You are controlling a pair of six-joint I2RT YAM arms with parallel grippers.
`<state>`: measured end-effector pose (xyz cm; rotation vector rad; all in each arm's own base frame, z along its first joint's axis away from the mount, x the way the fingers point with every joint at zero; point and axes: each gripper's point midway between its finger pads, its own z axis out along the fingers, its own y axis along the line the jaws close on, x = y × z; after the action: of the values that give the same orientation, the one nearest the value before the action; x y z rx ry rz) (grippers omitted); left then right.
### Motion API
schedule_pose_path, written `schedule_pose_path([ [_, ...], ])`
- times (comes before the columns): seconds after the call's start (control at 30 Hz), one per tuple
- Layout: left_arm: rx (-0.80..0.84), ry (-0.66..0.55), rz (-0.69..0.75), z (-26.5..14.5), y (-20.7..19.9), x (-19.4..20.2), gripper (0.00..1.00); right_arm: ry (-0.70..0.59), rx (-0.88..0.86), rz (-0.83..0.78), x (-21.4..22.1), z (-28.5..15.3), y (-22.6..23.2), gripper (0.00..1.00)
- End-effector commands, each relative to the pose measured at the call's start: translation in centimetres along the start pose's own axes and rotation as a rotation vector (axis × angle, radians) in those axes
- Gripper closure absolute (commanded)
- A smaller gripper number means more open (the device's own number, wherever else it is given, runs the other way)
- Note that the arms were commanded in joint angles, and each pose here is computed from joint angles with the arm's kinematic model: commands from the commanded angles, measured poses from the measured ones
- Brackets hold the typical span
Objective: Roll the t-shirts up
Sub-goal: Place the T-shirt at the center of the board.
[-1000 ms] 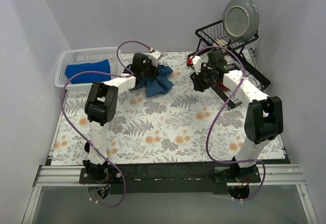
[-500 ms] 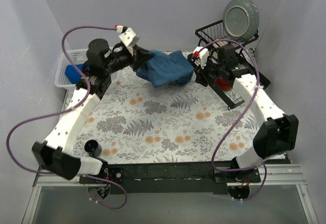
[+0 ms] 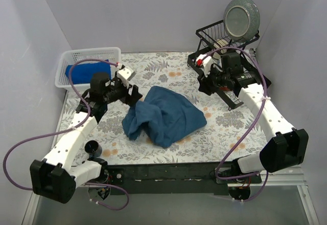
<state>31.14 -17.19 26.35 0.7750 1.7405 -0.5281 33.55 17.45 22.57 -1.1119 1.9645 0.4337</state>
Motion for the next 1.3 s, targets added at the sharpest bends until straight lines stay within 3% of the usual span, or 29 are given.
schedule_pose_path([
  [0.0,-0.065,0.087,0.044,0.3,1.8,2.4,0.28,0.056,-0.062,-0.112,1.6,-0.3,1.7,0.52],
  [0.23,0.051,0.257,0.049,-2.5,0.6,5.4,0.25,0.129,-0.111,-0.114,5.2,-0.1,3.3,0.49],
  [0.37,0.197,0.333,-0.028,-2.7,-2.1,8.2,0.23,0.215,-0.170,-0.093,8.8,1.6,4.2,0.45],
  [0.57,0.271,0.506,-0.110,-2.3,-2.8,12.9,0.24,0.373,-0.296,-0.107,13.5,3.1,5.2,0.42],
  [0.73,0.290,0.529,-0.151,-1.4,-2.9,14.4,0.24,0.438,-0.397,-0.084,15.4,4.2,6.3,0.36],
  [0.83,0.307,0.569,-0.185,-0.7,-2.9,15.7,0.28,0.493,-0.407,-0.074,16.8,4.9,6.3,0.35],
  [0.9,0.313,0.592,-0.205,-0.4,-2.8,16.3,0.40,0.538,-0.403,-0.076,17.8,5.7,6.0,0.35],
  [0.93,0.311,0.594,-0.206,-0.3,-2.7,16.3,0.46,0.540,-0.398,-0.072,17.9,5.9,5.9,0.37],
  [0.97,0.312,0.595,-0.209,-0.2,-2.6,16.3,0.59,0.541,-0.400,-0.073,18.1,6.2,5.9,0.39],
  [1.03,0.306,0.588,-0.206,0.1,-2.4,16.0,0.67,0.530,-0.395,-0.075,17.8,6.8,5.7,0.46],
  [1.1,0.305,0.569,-0.204,0.2,-2.4,15.5,0.81,0.521,-0.395,-0.076,17.7,7.5,5.7,0.58],
  [1.13,0.303,0.563,-0.201,0.2,-2.3,15.4,0.88,0.517,-0.388,-0.077,17.5,7.6,5.6,0.71],
  [1.2,0.297,0.532,-0.195,0.4,-2.2,14.3,1.00,0.513,-0.357,-0.077,16.8,7.9,5.0,0.85],
  [1.23,0.289,0.519,-0.187,0.3,-2.1,13.7,1.00,0.501,-0.339,-0.081,15.9,7.4,4.6,0.95],
  [1.27,0.278,0.505,-0.174,0.3,-1.9,12.9,1.00,0.466,-0.307,-0.099,14.1,7.0,3.6,0.98],
])
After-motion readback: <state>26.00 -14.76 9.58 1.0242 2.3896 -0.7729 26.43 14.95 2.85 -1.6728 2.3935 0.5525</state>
